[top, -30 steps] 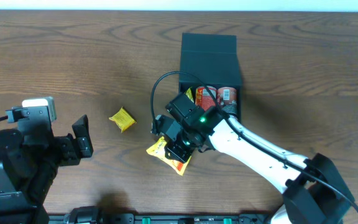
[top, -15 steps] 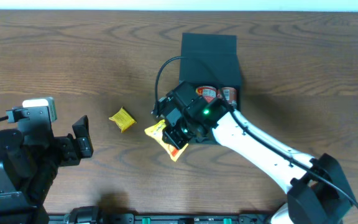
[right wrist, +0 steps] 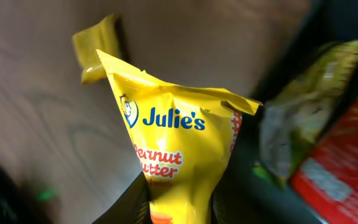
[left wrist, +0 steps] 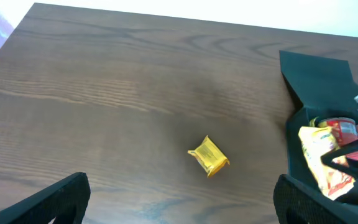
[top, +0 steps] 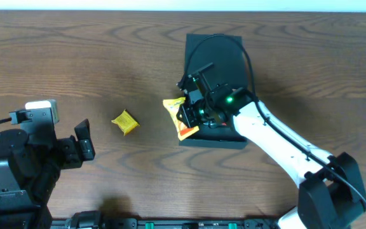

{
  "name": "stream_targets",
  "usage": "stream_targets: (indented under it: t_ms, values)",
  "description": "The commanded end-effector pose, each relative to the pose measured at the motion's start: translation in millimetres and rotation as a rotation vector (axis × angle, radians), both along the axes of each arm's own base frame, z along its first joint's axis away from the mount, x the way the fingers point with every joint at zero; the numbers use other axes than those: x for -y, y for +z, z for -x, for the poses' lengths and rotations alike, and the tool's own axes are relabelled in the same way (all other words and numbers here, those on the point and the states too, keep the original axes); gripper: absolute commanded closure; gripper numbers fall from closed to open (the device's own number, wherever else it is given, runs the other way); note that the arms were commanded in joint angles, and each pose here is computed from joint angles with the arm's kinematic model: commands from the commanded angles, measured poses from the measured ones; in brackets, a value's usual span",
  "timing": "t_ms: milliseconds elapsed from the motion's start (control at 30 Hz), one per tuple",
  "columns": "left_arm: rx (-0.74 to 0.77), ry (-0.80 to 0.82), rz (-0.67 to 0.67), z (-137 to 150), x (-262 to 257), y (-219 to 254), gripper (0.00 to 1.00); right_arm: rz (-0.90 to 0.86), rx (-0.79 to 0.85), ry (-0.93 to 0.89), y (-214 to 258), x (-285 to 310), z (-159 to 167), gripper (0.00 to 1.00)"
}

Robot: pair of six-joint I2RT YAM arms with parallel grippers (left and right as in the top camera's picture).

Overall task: Pack container
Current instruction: 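Lift the wrapper and carry it into the box's left side, then lower the wrapper beside the cans and push it down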

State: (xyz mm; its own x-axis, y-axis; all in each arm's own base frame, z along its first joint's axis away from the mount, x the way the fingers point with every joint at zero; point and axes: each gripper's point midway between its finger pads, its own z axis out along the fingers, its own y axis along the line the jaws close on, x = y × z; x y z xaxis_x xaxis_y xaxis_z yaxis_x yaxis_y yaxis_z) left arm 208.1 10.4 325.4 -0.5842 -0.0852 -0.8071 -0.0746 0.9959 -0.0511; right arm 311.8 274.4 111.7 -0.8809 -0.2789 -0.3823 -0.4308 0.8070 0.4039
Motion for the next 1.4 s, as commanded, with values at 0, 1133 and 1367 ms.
stream_targets:
  t_ms: [0,1133,1367]
  values:
    - [-0.014,0.033,-0.017,-2,-7,-4,0.05,0.023,-0.001,-0.128,1,12,-18,0.74]
    - [-0.028,0.042,-0.007,-24,-9,-7,0.05,0.094,-0.029,-0.643,-6,58,-48,0.72]
    - [-0.006,0.056,0.015,-28,-9,-3,0.04,0.081,-0.017,-0.64,-4,56,-51,0.74]
